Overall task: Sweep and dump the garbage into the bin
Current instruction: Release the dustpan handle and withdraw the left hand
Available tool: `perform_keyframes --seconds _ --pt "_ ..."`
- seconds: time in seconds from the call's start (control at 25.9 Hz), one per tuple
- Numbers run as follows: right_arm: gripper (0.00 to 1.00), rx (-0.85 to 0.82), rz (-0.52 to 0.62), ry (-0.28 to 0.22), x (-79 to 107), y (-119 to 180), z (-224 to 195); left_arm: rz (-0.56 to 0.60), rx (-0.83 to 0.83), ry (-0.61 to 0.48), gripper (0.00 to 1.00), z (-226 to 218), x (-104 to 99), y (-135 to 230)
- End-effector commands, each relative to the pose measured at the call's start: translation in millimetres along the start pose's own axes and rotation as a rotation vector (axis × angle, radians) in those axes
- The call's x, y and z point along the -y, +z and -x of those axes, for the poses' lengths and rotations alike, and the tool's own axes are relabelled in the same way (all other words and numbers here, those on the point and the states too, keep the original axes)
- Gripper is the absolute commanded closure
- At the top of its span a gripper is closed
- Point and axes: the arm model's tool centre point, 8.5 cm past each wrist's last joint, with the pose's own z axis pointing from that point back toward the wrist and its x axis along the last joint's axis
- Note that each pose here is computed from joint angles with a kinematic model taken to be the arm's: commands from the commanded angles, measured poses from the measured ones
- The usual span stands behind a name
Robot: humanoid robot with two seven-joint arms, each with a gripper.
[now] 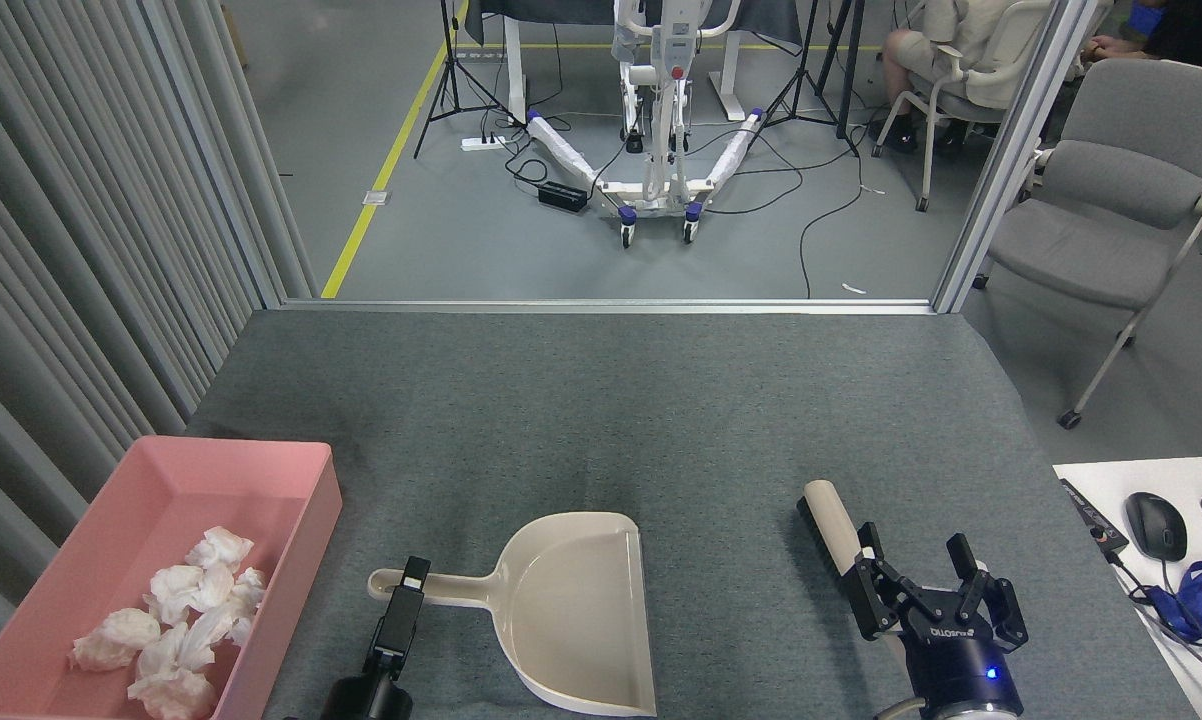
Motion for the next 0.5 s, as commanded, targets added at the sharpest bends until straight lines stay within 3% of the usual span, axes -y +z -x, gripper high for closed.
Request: perform_keyframes --seconds 0.0,0.15,0.27,0.46 --pt "0.02 -0.003 -0.011 0.001 -3.6 5 0 0.006 -0.023 0.01 0.02 -2 6 11" --pt "0.02 -0.002 -0.011 0.0 -3.6 7 0 0.016 -0.044 0.018 0.02 0 13 31" --pt "0.02 -0.002 -0.01 0.0 -3.2 6 0 0.028 -0.007 -0.011 0.02 -7 6 38" --pt "0.02 -0.002 -0.013 0.0 -4.1 7 0 0.049 0.098 -0.266 0.02 -35 -2 47"
